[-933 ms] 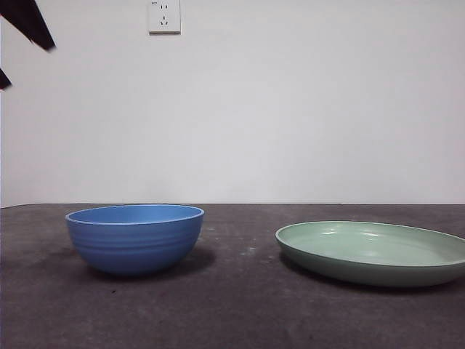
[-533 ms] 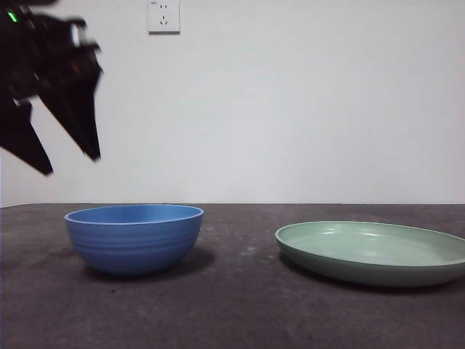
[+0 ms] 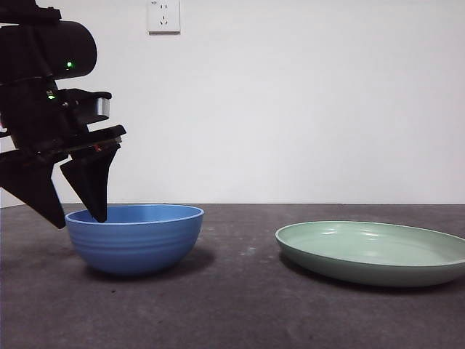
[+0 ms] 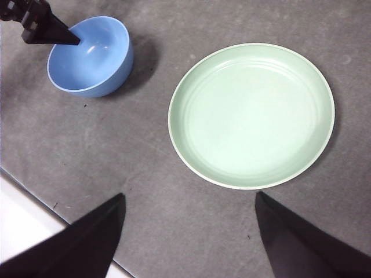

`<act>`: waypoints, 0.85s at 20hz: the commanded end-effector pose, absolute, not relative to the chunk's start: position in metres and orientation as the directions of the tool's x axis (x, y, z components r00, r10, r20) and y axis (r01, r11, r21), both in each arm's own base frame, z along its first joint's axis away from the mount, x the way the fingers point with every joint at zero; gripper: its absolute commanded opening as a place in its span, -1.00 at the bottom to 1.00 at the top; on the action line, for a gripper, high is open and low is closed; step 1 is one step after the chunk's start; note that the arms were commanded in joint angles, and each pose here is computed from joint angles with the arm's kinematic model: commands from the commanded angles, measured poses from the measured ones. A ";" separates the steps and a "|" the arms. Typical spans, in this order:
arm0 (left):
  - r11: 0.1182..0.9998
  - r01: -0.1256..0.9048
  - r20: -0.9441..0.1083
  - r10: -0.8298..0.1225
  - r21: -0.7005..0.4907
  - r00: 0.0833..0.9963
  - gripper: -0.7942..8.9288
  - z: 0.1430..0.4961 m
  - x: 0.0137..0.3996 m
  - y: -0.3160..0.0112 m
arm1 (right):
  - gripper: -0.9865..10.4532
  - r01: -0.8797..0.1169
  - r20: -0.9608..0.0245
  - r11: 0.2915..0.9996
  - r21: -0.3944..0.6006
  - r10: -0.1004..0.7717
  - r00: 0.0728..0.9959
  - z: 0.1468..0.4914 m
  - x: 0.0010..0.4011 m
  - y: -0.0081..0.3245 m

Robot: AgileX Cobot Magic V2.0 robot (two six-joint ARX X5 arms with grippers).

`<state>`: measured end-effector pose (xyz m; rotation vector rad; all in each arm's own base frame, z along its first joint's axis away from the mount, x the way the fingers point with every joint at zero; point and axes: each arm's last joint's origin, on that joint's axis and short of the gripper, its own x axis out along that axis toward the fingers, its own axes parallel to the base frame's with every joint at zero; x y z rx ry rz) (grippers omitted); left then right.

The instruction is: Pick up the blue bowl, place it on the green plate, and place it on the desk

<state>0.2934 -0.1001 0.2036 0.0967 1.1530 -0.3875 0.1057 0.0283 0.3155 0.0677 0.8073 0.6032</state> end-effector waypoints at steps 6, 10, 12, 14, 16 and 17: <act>0.930 0.346 -0.909 -0.246 -0.124 0.337 -0.61 0.201 0.299 -0.104 | -0.20 -0.482 -0.645 0.832 0.275 0.531 0.550 0.320 0.108 0.029; 0.931 0.344 -0.909 -0.247 -0.125 0.337 -0.82 0.201 0.299 -0.104 | -0.20 -0.482 -0.645 0.832 0.275 0.531 0.550 0.320 0.108 0.029; 0.934 0.332 -0.908 -0.247 -0.130 0.338 -0.82 0.201 0.299 -0.104 | -0.20 -0.482 -0.645 0.832 0.275 0.531 0.550 0.320 0.108 0.029; 0.934 0.328 -0.905 -0.256 -0.141 0.340 -0.82 0.201 0.300 -0.104 | -0.20 -0.482 -0.644 0.832 0.274 0.531 0.550 0.320 0.108 0.029; 0.920 0.342 -0.895 -0.308 -0.193 0.323 -0.82 0.202 0.299 -0.106 | -0.20 -0.482 -0.644 0.832 0.274 0.531 0.550 0.320 0.108 0.029; 0.913 0.339 -0.887 -0.336 -0.225 0.316 -0.82 0.204 0.299 -0.107 | -0.20 -0.482 -0.644 0.832 0.274 0.531 0.550 0.320 0.108 0.029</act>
